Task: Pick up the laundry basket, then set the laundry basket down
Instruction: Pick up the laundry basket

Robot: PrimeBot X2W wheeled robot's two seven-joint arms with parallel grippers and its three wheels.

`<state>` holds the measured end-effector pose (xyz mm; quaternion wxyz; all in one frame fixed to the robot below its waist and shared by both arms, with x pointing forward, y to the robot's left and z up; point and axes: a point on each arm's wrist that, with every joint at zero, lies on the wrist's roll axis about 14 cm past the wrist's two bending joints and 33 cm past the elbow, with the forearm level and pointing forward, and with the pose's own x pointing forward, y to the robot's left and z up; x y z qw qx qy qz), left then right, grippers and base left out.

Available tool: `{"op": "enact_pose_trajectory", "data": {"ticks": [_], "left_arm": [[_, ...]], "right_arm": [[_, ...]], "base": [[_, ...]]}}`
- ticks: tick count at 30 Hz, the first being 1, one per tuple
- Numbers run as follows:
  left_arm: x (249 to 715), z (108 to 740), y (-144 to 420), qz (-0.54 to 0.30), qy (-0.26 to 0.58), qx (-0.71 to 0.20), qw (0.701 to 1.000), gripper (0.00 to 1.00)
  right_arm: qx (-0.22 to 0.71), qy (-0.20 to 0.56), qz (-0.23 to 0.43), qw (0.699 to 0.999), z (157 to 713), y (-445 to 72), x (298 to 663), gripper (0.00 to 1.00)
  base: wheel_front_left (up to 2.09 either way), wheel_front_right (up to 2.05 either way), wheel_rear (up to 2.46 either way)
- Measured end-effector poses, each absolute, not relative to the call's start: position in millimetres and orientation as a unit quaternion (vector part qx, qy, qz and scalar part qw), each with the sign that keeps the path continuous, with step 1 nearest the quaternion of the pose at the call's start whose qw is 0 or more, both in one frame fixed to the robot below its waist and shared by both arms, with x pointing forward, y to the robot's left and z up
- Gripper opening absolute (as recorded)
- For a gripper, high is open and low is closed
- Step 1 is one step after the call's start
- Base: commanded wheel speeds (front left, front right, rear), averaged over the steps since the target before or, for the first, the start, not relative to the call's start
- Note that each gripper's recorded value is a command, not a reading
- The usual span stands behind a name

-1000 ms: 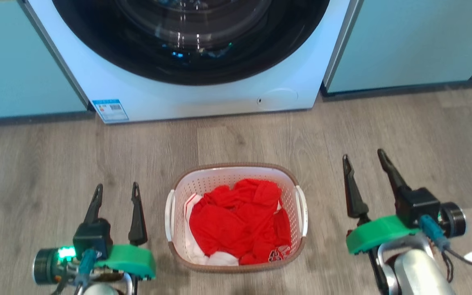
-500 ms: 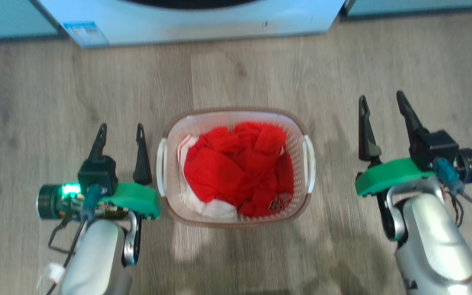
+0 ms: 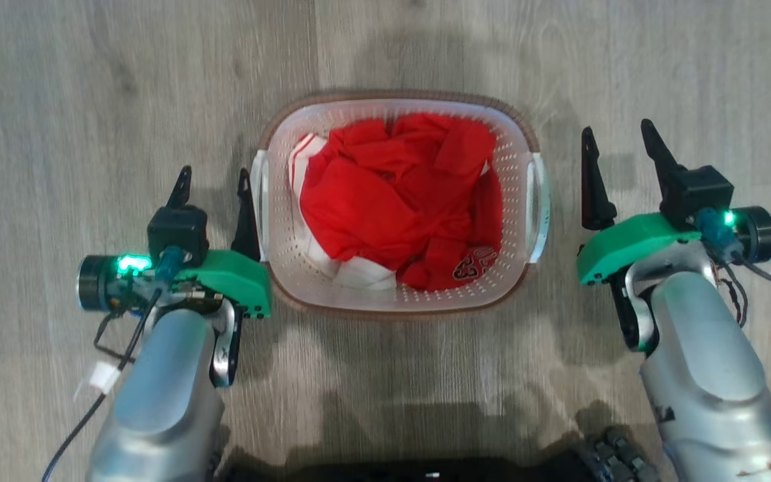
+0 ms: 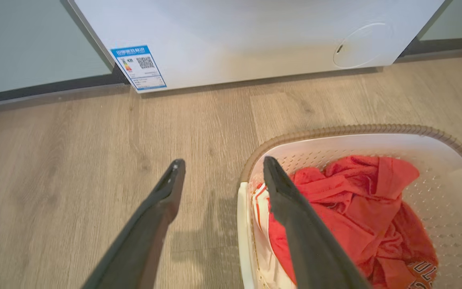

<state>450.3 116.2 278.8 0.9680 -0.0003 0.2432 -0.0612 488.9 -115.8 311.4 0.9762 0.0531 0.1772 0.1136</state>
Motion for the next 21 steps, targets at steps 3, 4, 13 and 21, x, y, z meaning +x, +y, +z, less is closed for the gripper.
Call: {"op": "enact_pose_trajectory", "data": {"ticks": [3, 4, 13, 21], "left_arm": [[449, 260, 114, -0.065, 0.267, -0.001, 0.962, 1.0], [449, 253, 113, -0.067, 0.275, -0.002, 0.959, 1.0], [442, 204, 107, -0.088, 0.337, -0.007, 0.937, 1.0], [433, 175, 102, -0.103, 0.379, -0.011, 0.92, 1.0]], "right_arm": [[0.057, 0.202, 0.114, 0.971, 289, -114, 489, 1.0], [0.059, 0.21, 0.114, 0.969, 283, -114, 489, 1.0], [0.069, 0.268, 0.115, 0.954, 230, -109, 484, 1.0], [0.08, 0.305, 0.126, 0.94, 199, -97, 475, 1.0]], "base": [[0.0, 0.0, 0.0], [0.0, 0.0, 0.0], [0.0, 0.0, 0.0], [0.0, 0.0, 0.0]]}}
